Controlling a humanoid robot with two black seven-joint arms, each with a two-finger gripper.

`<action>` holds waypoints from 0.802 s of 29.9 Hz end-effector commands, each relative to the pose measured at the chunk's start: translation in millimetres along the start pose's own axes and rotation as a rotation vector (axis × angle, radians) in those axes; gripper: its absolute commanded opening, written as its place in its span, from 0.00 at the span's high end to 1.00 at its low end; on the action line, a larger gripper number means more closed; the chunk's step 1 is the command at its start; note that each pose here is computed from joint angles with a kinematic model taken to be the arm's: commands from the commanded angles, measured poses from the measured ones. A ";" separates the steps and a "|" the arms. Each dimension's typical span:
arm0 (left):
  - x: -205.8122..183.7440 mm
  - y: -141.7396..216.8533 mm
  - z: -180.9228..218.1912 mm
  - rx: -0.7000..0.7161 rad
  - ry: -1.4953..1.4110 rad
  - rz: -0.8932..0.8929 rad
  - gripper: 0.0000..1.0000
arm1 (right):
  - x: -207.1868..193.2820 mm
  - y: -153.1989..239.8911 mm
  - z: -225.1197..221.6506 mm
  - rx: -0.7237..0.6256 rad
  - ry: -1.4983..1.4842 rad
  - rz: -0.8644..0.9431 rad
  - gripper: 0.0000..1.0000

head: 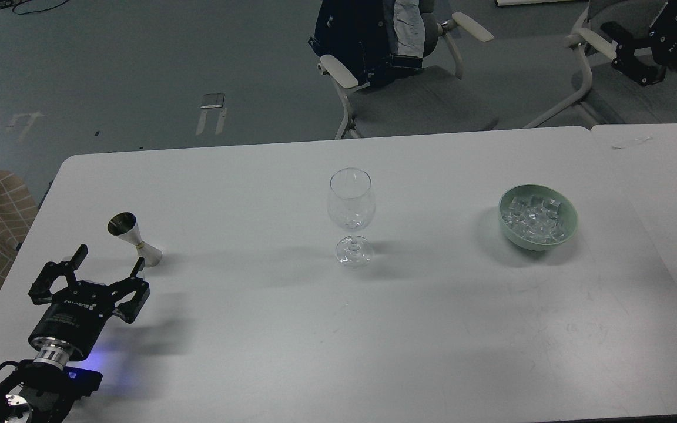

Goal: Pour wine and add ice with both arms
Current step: 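Close the left gripper around the metal jigger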

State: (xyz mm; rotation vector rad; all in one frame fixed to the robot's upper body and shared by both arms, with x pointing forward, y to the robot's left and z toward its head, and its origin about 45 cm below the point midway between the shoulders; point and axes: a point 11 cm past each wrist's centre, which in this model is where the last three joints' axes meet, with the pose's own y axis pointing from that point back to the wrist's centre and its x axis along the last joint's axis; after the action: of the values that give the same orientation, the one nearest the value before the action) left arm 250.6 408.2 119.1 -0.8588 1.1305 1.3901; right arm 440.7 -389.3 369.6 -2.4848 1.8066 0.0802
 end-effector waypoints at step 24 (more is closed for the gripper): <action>15.4 -43.0 6.2 -0.034 0.060 0.042 0.04 | 5.3 4.0 0.6 -0.007 0.006 0.014 0.00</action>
State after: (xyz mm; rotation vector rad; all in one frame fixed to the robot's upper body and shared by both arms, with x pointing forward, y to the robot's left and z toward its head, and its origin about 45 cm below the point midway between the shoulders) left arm 288.4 416.7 99.0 -0.9100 1.1777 1.4307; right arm 438.6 -395.2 368.4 -2.4809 1.8285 0.0800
